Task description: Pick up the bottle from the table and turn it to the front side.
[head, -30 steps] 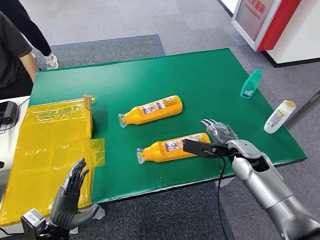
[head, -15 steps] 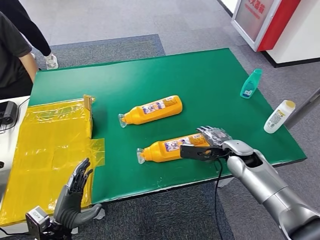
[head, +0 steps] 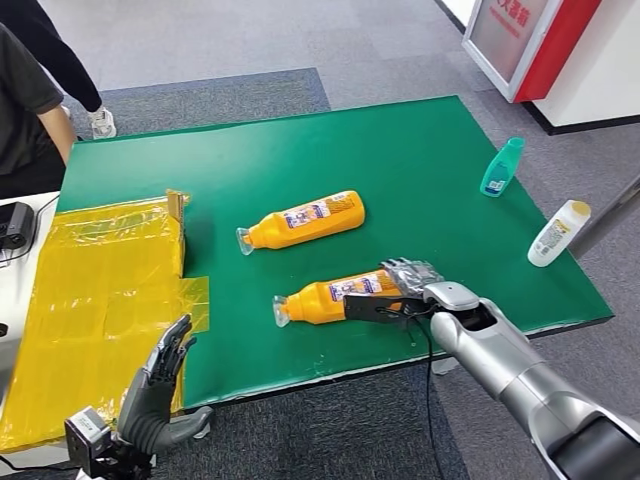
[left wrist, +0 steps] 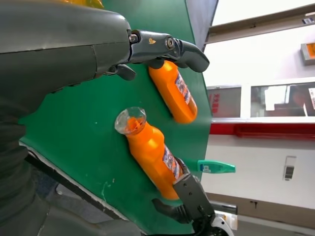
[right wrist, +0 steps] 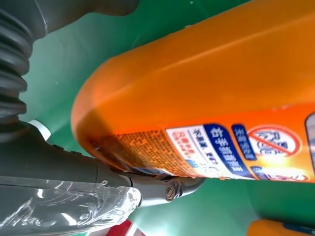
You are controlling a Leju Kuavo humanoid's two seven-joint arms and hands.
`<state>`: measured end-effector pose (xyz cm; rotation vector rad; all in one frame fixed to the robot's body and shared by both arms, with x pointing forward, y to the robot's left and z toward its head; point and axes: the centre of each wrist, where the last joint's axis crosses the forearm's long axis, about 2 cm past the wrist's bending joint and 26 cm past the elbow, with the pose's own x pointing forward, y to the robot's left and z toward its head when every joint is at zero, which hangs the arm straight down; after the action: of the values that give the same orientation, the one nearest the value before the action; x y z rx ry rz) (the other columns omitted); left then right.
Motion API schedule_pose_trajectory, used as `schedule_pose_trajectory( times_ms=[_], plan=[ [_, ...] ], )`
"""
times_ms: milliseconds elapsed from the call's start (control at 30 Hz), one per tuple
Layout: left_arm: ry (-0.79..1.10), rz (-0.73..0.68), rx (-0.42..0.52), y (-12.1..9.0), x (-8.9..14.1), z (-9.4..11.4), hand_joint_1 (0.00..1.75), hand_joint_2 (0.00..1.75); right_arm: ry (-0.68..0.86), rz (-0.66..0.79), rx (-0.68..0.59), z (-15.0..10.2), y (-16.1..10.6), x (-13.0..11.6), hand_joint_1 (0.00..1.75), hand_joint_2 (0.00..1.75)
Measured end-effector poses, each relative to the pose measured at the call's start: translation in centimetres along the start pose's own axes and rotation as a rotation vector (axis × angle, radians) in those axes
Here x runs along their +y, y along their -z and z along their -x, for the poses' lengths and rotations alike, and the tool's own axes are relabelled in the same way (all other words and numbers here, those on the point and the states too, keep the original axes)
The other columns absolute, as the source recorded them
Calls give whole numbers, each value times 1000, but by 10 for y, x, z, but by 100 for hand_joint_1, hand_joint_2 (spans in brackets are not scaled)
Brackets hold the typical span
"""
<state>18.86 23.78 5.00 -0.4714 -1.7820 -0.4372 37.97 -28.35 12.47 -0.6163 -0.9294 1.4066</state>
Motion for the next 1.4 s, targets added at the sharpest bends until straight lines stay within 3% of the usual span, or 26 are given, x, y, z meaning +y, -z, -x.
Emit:
schedule_pose_trajectory(
  times_ms=[67,100,633,767,1000,1233,1400],
  plan=[
    [-2,1,1,0,0,0,0,175,1,1,-1,-2,1,1,170,175],
    [-3,1,2,0,0,1,0,175,3,3,-1,-3,2,2,175,175],
    [-2,-19,19,-7,-2,3,0,175,95,66,-63,-10,-9,13,175,175],
    [-7,-27,30,-13,-4,3,0,175,195,161,-180,-18,-26,20,175,175],
    [-31,-72,54,-26,-10,1,0,175,360,385,-408,-48,-77,42,175,175],
    [-83,-95,125,-31,-11,1,0,175,504,428,-550,-73,-109,68,175,175],
    [-150,-50,100,-23,-12,0,0,175,548,429,-622,-94,-115,86,175,175]
  ],
)
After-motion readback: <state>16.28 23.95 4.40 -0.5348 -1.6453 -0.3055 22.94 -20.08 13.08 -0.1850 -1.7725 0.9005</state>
